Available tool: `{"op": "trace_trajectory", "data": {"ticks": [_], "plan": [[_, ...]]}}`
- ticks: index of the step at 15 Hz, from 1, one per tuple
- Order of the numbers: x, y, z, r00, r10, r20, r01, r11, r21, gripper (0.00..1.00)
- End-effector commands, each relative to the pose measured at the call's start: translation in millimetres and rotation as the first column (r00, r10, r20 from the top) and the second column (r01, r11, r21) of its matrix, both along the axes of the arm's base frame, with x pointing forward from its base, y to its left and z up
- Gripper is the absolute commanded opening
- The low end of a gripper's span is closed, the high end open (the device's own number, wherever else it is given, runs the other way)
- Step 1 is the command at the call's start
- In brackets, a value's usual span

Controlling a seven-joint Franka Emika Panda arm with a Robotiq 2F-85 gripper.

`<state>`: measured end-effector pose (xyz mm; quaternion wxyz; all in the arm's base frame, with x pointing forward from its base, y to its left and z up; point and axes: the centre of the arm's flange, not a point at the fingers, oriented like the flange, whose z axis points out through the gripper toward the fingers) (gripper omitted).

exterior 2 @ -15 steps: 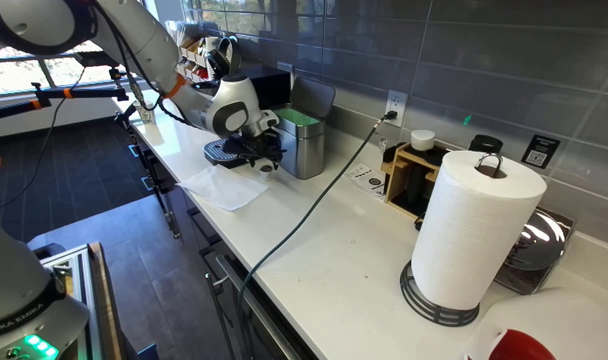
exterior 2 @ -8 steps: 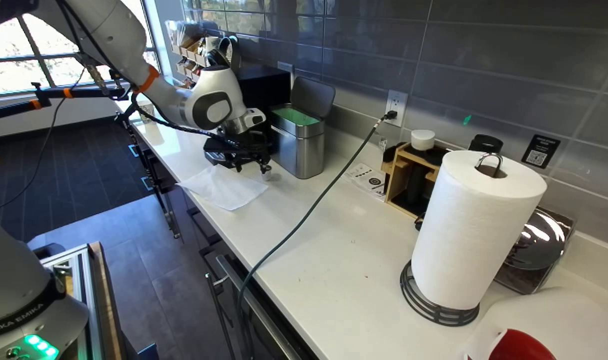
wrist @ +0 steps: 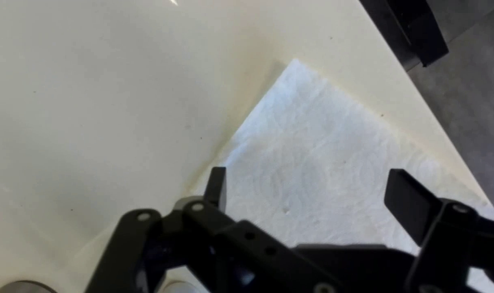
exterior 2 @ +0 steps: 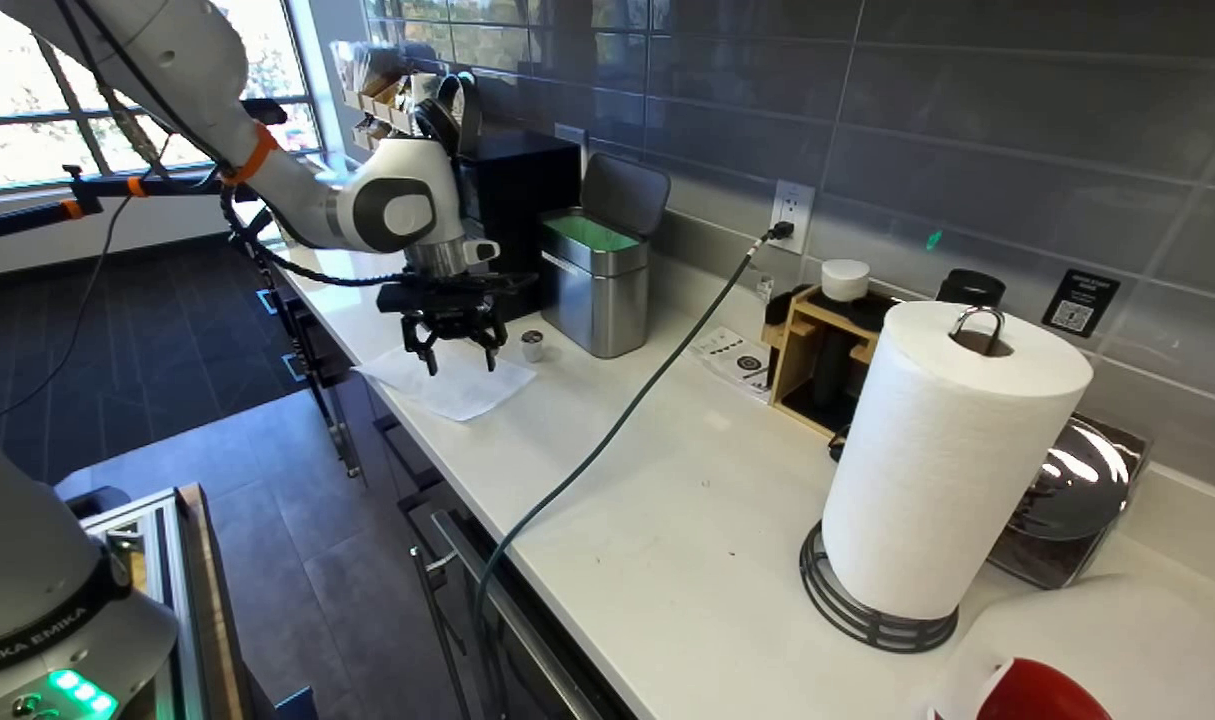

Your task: Move the capsule to the back

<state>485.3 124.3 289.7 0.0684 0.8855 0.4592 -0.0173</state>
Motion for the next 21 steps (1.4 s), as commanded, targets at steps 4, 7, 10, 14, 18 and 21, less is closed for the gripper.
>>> {"op": "trace_trajectory", "data": {"ticks": [4,7,10,14,18,21], "plan": [[-1,1,-7,1.0,0.028,-0.01,-0.028,0.999,-0.016,1.0],[-1,1,-8,1.0,0.027,-0.013,-0.027,1.0,-0.016,1.0],[4,4,-9,1.0,-0.022,0.006,0.022,0.999,0.035,1.0],[7,-1,-14,0.979,-0.204,0.025,0.194,0.959,0.208,1.0],[8,-5,-30,0.964,-0.264,0.013,0.251,0.931,0.266,1.0],[5,-2,-48,0.961,-0.277,0.012,0.265,0.928,0.262,1.0]]}}
